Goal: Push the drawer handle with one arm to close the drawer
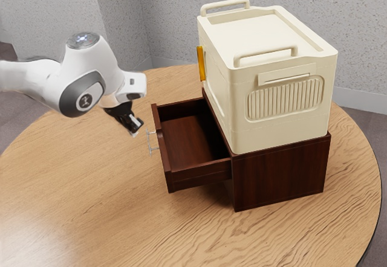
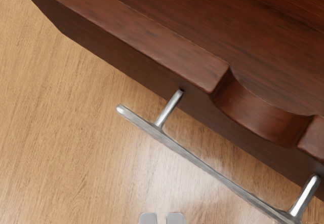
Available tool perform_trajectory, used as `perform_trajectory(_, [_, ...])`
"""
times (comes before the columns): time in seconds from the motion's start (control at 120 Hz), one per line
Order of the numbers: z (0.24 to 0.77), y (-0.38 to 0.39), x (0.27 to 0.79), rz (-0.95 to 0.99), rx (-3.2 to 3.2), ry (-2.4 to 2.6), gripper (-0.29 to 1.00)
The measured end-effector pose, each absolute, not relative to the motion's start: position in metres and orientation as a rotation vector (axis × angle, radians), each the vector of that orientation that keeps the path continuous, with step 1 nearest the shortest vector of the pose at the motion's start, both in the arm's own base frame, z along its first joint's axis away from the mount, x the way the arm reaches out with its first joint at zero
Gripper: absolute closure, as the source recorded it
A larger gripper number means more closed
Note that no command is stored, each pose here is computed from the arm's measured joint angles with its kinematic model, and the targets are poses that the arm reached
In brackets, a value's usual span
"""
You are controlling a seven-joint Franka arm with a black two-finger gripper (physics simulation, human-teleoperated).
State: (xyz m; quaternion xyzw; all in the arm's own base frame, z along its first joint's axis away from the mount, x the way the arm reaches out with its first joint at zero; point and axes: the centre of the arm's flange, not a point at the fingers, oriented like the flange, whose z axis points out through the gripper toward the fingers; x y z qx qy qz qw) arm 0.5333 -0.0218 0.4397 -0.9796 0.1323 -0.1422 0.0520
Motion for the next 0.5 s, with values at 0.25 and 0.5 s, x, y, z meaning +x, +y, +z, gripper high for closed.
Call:
perform_trajectory(0.25, [0.427, -0.007, 0.508, -0.425, -2.937, 0.668, 0.78])
perform_trajectory(0.5, [0.418, -0.010, 0.509, -0.415, -2.896, 0.875, 0.78])
